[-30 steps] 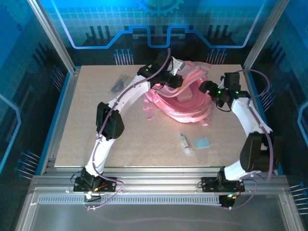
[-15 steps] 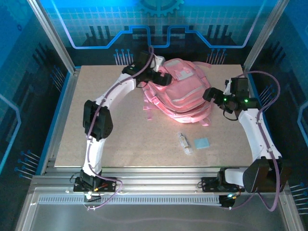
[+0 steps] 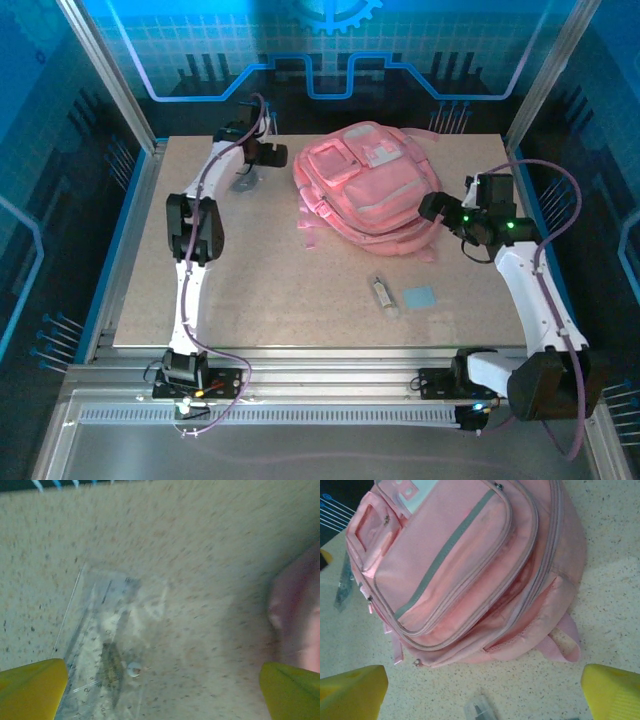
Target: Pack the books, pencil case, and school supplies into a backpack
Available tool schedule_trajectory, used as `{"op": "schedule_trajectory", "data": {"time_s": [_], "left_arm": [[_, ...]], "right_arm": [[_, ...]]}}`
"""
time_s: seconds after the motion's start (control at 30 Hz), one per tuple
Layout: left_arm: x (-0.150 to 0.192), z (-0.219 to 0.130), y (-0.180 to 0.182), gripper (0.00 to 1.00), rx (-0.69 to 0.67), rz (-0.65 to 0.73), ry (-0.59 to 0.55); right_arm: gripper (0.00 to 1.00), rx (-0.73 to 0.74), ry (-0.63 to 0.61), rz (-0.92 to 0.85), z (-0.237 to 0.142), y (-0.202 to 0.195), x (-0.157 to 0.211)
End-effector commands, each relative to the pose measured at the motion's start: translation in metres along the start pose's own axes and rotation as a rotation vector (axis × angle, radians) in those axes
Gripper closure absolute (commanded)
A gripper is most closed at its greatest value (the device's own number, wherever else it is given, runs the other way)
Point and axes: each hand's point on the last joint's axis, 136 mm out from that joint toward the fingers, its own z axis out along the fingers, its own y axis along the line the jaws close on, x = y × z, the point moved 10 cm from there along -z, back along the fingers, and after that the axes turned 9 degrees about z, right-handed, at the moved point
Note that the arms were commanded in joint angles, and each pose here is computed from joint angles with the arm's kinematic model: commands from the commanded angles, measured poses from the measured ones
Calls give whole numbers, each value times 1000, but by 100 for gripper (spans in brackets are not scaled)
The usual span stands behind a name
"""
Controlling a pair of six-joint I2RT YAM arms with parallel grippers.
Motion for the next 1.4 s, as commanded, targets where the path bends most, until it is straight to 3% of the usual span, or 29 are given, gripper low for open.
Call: {"op": "schedule_trajectory", "data": {"time_s": [0.0,0.17,0.53,0.6,0.73,0.93,1.0,1.17,1.37], "left_arm": [[12,11,17,1,-46,-63,97],[35,36,32,1,-8,-139,193],[64,64,31,2,-24,-103,342],[70,68,32,10,-41,-101,370],[80,72,33,41,-70,-93,406],[77,66,32,69,-62,-115,391],[73,60,31,73,-52,-130,373],[60,38,26,100,-25,-156,317],[51,19,25,100,-14,-176,285]], "right_arm": [[0,-8,-41,4,-8,4,0],[0,-17,-69,13,-12,5,-1],[0,-39,-75,14,-7,9,0],[0,-40,-77,14,-6,10,-1],[0,-44,-79,18,-4,10,-1],[0,-67,-83,26,-3,13,-3],[0,-73,-82,24,-1,14,-4],[0,-95,-60,21,8,19,-2],[0,-119,-43,-3,14,30,-2]]}}
